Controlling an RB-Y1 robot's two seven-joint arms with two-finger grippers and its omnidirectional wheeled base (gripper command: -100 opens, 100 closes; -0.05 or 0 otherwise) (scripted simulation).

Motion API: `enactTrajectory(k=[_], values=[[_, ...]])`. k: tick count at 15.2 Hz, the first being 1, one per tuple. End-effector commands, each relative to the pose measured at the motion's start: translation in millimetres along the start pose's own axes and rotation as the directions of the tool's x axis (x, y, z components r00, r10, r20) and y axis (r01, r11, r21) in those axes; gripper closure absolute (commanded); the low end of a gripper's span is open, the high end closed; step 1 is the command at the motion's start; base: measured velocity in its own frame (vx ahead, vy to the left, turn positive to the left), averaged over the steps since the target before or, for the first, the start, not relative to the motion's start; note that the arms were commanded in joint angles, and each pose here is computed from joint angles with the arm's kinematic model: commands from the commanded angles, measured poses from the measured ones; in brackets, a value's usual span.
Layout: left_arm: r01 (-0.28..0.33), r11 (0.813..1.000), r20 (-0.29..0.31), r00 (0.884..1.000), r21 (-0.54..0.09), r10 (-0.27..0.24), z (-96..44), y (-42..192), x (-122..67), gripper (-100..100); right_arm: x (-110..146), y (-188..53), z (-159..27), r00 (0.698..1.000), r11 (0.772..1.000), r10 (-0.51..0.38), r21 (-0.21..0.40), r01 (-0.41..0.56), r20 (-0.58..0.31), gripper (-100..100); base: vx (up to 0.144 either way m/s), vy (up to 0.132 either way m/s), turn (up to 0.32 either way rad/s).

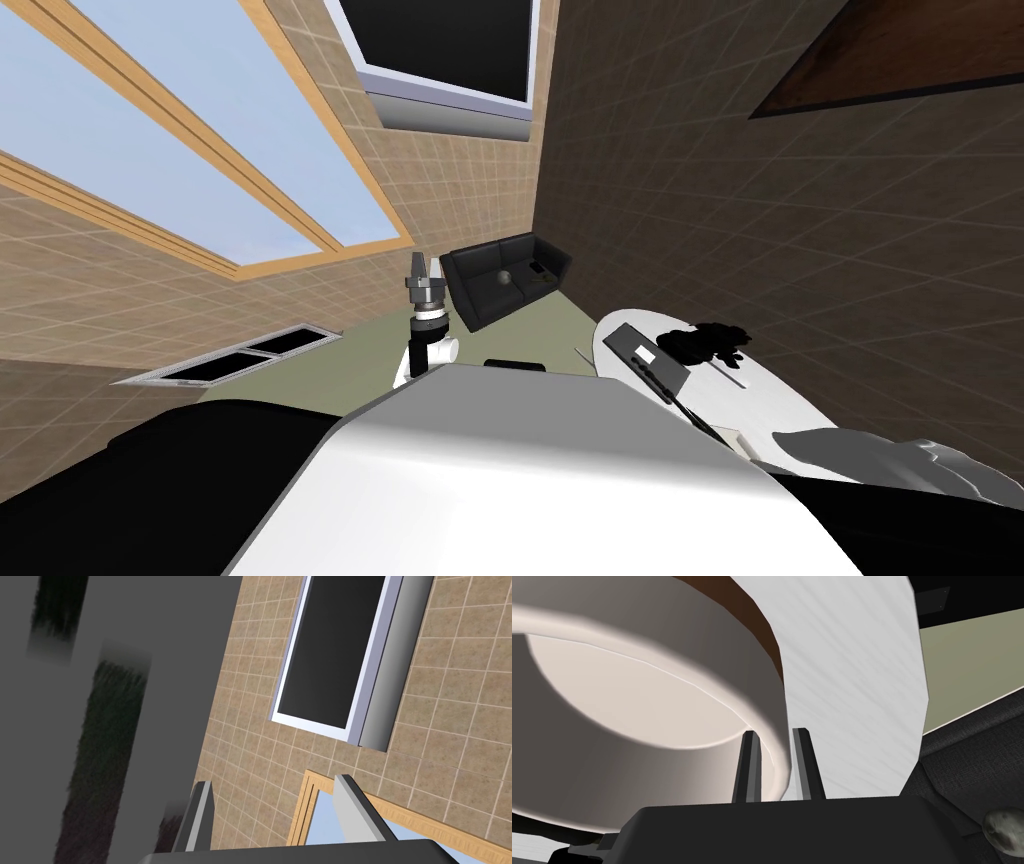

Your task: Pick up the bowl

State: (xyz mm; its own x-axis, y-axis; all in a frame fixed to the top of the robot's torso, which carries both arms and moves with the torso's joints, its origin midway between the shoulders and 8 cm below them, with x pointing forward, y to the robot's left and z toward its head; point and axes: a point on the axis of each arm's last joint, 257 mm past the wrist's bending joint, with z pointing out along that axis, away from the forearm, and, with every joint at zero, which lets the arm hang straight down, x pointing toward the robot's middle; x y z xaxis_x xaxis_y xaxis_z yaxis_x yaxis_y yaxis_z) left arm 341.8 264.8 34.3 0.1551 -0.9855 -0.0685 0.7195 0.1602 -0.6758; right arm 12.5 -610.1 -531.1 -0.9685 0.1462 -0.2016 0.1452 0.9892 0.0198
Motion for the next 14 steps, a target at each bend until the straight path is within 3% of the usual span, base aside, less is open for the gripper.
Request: enactTrajectory(k=[1,2,4,5,7,8,10,11,13,14], values=[[0.0,1.0,0.0,1.0,0.0,0.0,0.0,0,0.0,0,2,1,0.3,1.0,1.0,-0.014,-0.005,0.014,-0.017,100,-0.014,0.013,-0.034],[0.0,1.0,0.0,1.0,0.0,0.0,0.0,0,0.0,0,-20,-5,-2.0,1.0,1.0,-0.009,0.001,0.009,0.012,100,-0.018,0.016,-0.092],[0.0,1.0,0.0,1.0,0.0,0.0,0.0,0,0.0,0,-9,-1,-0.3,0.999,1.0,-0.026,-0.006,0.026,-0.018,100,-0.017,0.016,-0.059],[0.0,1.0,0.0,1.0,0.0,0.0,0.0,0,0.0,0,-31,-7,-3.2,1.0,1.0,-0.021,0.001,0.021,0.011,100,-0.019,0.018,-0.093],[0.0,1.0,0.0,1.0,0.0,0.0,0.0,0,0.0,0,-20,-4,-1.7,0.999,0.999,-0.038,-0.006,0.037,-0.019,100,-0.019,0.016,-0.056],[0.0,1.0,0.0,1.0,0.0,0.0,0.0,0,0.0,0,-41,-10,-5.0,0.999,0.999,-0.033,0.003,0.033,0.007,100,-0.018,0.018,-0.074],[0.0,1.0,0.0,1.0,0.0,0.0,0.0,0,0.0,0,-30,-7,-3.7,0.999,0.999,-0.048,-0.003,0.048,-0.021,100,-0.018,0.016,-0.049],[0.0,1.0,0.0,1.0,0.0,0.0,0.0,0,0.0,0,-52,-14,-7.7,0.999,0.999,-0.042,0.008,0.042,0.008,100,-0.022,0.016,-0.09],[0.0,1.0,0.0,1.0,0.0,0.0,0.0,0,0.0,0,-41,-12,-6.4,0.998,0.998,-0.058,0.002,0.058,-0.022,100,-0.019,0.015,-0.05],[0.0,1.0,0.0,1.0,0.0,0.0,0.0,0,0.0,0,-62,-18,-10.9,0.999,0.999,-0.052,0.014,0.052,0.006,100,-0.019,0.013,-0.082]])
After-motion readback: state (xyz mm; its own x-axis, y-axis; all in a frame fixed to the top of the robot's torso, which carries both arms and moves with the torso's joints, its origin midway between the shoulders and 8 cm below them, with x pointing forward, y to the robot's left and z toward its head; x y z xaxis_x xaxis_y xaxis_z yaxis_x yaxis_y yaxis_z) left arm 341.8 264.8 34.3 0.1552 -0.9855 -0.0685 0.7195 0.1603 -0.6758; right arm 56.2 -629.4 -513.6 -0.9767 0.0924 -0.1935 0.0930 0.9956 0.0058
